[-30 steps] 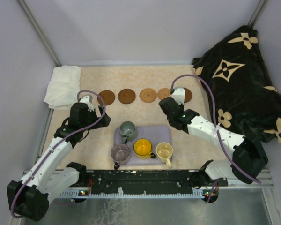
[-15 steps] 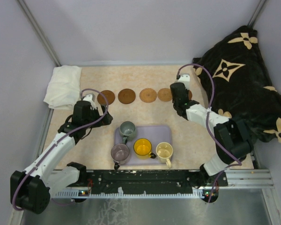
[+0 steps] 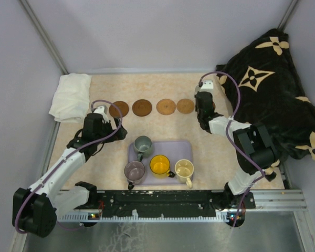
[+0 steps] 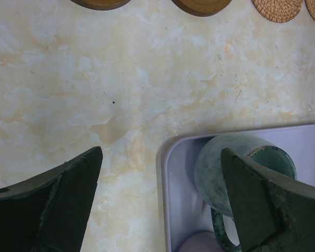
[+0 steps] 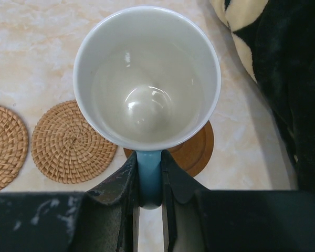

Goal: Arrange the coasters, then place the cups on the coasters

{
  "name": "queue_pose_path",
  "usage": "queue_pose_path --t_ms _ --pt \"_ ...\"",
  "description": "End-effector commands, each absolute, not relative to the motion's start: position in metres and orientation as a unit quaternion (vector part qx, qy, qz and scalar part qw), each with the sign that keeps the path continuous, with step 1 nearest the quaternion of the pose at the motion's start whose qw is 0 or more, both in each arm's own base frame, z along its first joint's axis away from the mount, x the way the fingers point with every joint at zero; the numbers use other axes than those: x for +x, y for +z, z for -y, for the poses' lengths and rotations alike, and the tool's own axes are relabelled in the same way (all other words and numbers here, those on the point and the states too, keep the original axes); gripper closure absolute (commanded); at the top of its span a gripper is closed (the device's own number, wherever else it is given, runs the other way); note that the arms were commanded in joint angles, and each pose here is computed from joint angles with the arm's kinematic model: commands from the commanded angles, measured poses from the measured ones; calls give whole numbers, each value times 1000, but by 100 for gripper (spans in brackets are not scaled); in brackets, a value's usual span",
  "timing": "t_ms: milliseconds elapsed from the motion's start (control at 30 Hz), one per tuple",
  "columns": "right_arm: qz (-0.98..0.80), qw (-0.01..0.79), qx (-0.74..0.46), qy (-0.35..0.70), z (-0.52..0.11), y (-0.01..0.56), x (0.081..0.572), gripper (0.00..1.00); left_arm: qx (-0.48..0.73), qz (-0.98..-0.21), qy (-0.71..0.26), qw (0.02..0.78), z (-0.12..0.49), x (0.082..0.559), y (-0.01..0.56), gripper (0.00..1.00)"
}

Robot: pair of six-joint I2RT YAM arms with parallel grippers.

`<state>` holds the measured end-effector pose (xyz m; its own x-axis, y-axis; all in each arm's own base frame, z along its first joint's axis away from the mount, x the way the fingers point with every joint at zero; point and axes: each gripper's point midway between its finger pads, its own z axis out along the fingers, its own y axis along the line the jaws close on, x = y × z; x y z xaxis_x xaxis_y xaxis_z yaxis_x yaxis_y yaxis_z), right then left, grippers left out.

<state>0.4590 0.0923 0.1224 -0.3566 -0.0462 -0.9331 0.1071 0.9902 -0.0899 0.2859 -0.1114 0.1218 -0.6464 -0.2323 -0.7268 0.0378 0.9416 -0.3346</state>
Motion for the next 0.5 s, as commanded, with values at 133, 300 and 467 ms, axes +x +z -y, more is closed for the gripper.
queue_pose_path --t_ms 133,300,467 --pt "-766 638 51 -60 -84 176 477 100 -57 -889 -168 422 113 289 121 0" --pt "-770 632 56 -64 -80 173 470 100 -57 -889 -171 420 114 289 121 0" --pt "-772 629 61 -64 -78 170 465 100 -56 -890 -170 420 114 288 120 0"
